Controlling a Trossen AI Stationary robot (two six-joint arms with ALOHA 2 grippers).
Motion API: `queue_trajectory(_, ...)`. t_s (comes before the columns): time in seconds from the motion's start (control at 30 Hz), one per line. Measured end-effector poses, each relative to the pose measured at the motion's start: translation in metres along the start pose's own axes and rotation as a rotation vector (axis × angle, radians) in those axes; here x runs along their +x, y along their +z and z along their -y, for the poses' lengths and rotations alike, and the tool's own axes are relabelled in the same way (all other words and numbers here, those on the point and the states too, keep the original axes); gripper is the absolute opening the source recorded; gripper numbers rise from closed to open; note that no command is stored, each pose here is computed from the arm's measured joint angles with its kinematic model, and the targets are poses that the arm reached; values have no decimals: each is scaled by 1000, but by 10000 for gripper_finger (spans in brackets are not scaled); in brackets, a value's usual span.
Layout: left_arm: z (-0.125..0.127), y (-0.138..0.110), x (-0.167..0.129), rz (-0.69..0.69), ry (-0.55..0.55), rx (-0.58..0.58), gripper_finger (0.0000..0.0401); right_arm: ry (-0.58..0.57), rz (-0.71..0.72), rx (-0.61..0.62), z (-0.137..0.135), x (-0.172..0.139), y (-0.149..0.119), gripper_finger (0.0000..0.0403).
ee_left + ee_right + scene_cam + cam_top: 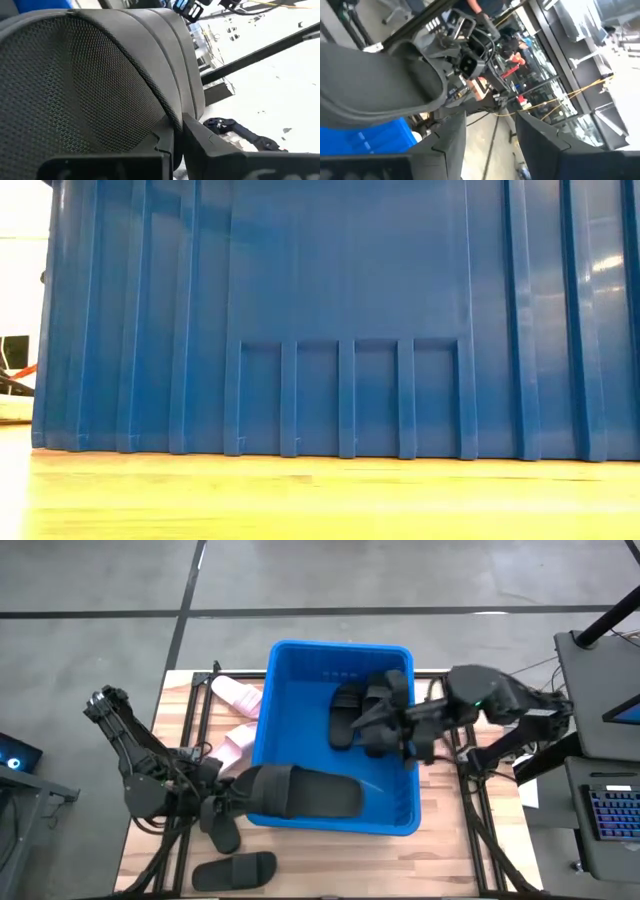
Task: Pick and place slides into bin
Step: Put the black slide into the blue bin
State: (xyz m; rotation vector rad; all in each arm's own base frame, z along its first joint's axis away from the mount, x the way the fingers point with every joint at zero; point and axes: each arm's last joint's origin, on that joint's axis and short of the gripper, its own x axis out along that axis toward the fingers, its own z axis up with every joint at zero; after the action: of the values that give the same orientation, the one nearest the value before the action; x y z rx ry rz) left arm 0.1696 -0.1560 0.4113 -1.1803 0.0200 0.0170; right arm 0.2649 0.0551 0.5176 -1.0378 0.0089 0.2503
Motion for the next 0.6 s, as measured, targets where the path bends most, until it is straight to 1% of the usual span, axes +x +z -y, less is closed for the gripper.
queue_trajectory(0.13,0,-1,1,-44,-15,-42,1,36,-40,-81,-7,24,0,155)
queue_trajectory(0.23,0,-1,1,-45,-14,-69,1,78,-49,-104,-11,40,1,152)
queue_trajectory(0.4,0,0,1,-40,-13,-80,1,130,-34,-147,-21,66,9,144)
queue_trajectory(0.5,-3,1,3,-22,11,-146,1,148,-20,-179,-25,78,15,138)
queue_trajectory(0.6,-8,0,5,-1,30,-171,1,169,-21,-201,-26,87,18,133)
